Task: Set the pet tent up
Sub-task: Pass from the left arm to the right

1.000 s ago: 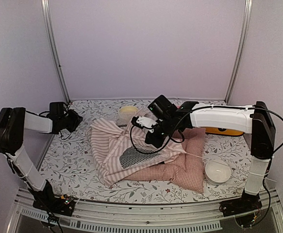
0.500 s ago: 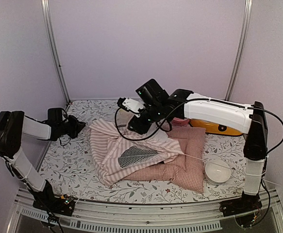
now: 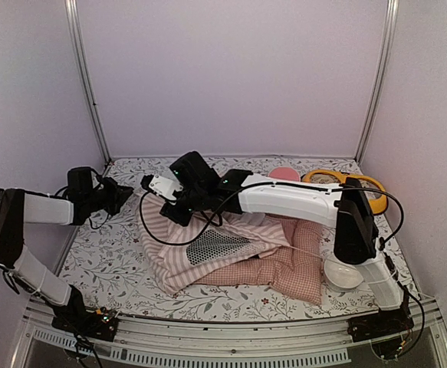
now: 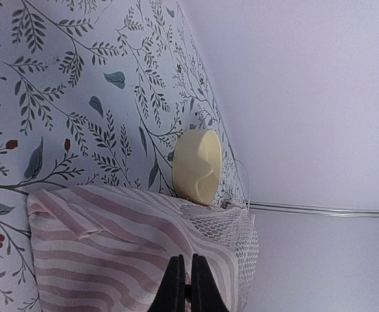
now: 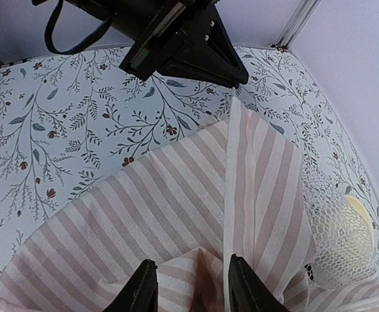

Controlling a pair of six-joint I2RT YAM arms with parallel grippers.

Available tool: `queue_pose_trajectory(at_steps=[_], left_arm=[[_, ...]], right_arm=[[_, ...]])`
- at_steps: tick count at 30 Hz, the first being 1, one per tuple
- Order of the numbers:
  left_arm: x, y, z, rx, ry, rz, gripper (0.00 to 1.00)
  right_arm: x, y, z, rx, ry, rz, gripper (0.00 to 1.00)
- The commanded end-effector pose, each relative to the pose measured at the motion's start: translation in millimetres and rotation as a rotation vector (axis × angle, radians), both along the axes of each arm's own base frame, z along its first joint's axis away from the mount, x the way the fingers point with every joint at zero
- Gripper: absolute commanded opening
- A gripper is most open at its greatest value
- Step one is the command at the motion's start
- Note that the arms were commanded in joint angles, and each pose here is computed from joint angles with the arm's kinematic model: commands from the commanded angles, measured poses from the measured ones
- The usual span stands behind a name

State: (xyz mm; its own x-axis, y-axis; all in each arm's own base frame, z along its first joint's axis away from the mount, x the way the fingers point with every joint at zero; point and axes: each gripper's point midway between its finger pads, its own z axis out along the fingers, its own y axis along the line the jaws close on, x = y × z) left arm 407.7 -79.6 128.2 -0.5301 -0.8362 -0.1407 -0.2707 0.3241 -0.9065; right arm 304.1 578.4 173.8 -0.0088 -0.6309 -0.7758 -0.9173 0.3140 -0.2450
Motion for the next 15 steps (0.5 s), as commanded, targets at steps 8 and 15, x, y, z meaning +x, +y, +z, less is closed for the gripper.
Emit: queue_pose_trajectory(at_steps=[8,15], left_arm=[[-21.3,-8.8,37.9,0.029,-0.077,-0.059,0.00],[-26.6,-10.2,46.3,0.042,-0.091,-0.076,0.00]], right_arm=[[48.7,25.9,-12.3,0.057,-0.223,-0.075,0.36],[50.9,23.3,-5.8,0.061,-0.236,-0.092,0.29]])
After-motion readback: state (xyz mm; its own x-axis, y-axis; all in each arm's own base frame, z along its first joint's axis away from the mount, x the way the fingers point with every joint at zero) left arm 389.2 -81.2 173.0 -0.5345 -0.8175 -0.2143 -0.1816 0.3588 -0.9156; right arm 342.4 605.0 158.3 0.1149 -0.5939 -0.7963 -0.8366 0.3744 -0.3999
